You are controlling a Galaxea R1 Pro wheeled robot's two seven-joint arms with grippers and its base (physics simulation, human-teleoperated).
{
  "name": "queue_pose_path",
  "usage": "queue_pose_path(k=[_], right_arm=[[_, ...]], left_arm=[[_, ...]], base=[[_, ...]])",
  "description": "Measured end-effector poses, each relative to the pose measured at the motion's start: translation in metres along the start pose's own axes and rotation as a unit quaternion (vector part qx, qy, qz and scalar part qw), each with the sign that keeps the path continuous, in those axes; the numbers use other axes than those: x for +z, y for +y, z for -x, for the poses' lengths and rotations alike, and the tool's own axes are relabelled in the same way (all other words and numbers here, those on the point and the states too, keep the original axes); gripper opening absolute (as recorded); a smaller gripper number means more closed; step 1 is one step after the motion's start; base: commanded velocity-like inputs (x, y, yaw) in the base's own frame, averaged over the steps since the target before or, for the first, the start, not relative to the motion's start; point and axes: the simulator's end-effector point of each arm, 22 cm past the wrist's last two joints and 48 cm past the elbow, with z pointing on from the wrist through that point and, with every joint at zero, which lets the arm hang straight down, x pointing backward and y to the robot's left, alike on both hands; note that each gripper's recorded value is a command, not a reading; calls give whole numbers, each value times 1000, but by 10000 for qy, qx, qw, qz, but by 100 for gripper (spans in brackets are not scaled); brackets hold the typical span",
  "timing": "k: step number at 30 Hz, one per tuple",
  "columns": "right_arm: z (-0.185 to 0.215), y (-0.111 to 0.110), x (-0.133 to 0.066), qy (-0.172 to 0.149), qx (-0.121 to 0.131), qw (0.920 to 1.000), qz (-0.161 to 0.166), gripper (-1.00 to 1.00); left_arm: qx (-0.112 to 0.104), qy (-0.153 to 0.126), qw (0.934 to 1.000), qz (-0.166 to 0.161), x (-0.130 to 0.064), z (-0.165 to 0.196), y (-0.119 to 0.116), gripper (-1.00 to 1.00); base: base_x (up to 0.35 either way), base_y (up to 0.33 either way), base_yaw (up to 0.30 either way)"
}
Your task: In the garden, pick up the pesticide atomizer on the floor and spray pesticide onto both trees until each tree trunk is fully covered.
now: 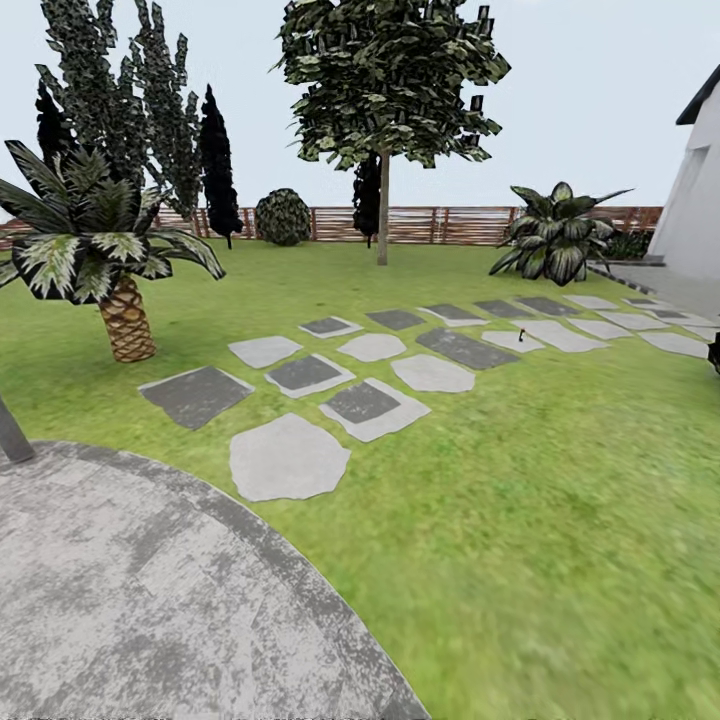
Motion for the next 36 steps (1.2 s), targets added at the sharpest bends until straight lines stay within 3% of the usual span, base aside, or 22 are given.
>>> queue_pose_path(k=[36], right_arm=[[-85, 6, 38, 261, -21, 9997, 15, 100]], left_arm=[[19, 265, 9996, -15, 56, -77, -7, 100]], base=[[0, 0, 0]])
